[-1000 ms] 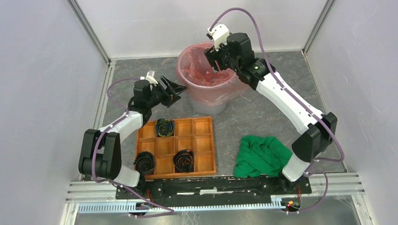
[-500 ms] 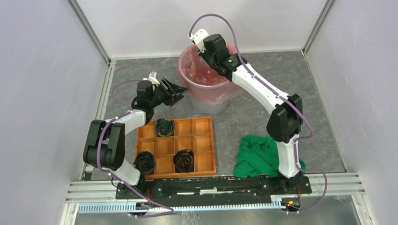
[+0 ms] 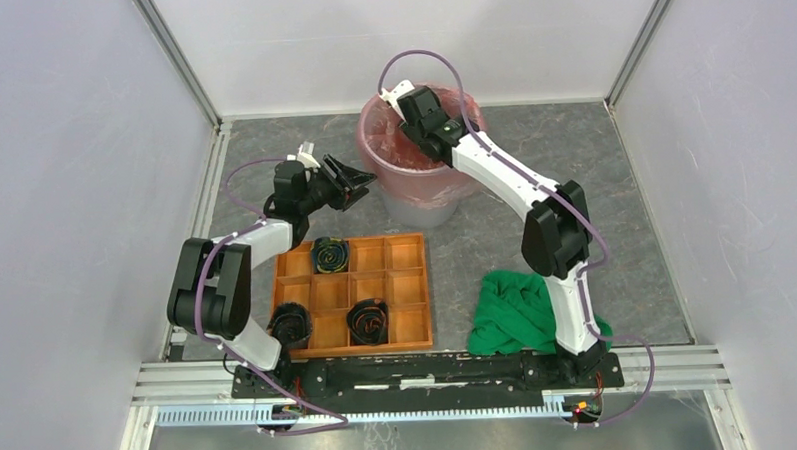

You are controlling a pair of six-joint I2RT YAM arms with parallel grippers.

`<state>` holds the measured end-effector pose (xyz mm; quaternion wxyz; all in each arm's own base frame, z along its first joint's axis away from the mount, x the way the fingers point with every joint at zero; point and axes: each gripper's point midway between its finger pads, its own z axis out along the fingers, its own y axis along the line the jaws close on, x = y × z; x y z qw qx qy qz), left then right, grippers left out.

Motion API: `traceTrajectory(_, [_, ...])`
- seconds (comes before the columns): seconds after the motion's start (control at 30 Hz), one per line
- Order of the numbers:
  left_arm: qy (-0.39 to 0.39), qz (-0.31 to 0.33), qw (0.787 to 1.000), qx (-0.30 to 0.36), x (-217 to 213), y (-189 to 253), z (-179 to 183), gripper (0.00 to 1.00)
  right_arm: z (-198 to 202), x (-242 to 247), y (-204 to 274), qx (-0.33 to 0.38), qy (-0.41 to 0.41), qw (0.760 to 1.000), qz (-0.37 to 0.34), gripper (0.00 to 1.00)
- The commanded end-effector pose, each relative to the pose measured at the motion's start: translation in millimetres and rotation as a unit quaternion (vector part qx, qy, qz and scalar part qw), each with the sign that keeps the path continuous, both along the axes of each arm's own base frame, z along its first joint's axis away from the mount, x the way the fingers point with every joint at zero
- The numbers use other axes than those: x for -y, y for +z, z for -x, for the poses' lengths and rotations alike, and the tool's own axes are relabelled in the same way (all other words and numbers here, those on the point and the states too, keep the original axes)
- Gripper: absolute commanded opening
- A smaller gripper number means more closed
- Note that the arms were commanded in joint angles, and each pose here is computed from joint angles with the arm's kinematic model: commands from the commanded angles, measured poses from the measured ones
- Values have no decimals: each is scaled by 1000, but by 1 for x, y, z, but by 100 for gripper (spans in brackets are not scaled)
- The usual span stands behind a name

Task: Put the trash bags into the trash bin

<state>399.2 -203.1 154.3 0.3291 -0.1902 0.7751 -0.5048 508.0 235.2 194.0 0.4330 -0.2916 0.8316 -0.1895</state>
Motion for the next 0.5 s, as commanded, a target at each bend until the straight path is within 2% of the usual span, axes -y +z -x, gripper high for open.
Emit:
traceTrajectory(0.0, [-5,16,1000,14,5,9,-2,63,27,-66,57,33,116,985,-120,58])
traceTrajectory(0.1, [-6,17,1000,13,6,10,-2,63,32,-88,44,0,149,977,-153,59])
traceTrajectory(0.17, [-10,18,1000,14,7,11,-1,63,40,-110,33,-36,190,963,-187,59])
traceTrajectory(0.27, [-12,18,1000,16,8,13,0,63,69,-154,36,-86,284,914,-277,58])
traceTrajectory(0.3, [-13,18,1000,17,8,13,0,64,74,-160,40,-88,295,904,-297,58])
traceTrajectory(0.37, [-12,15,1000,17,8,13,0,64,69,-155,48,-72,277,907,-309,58])
traceTrajectory(0.47, [-12,13,1000,17,7,13,1,64,38,-113,49,-17,177,950,-258,58])
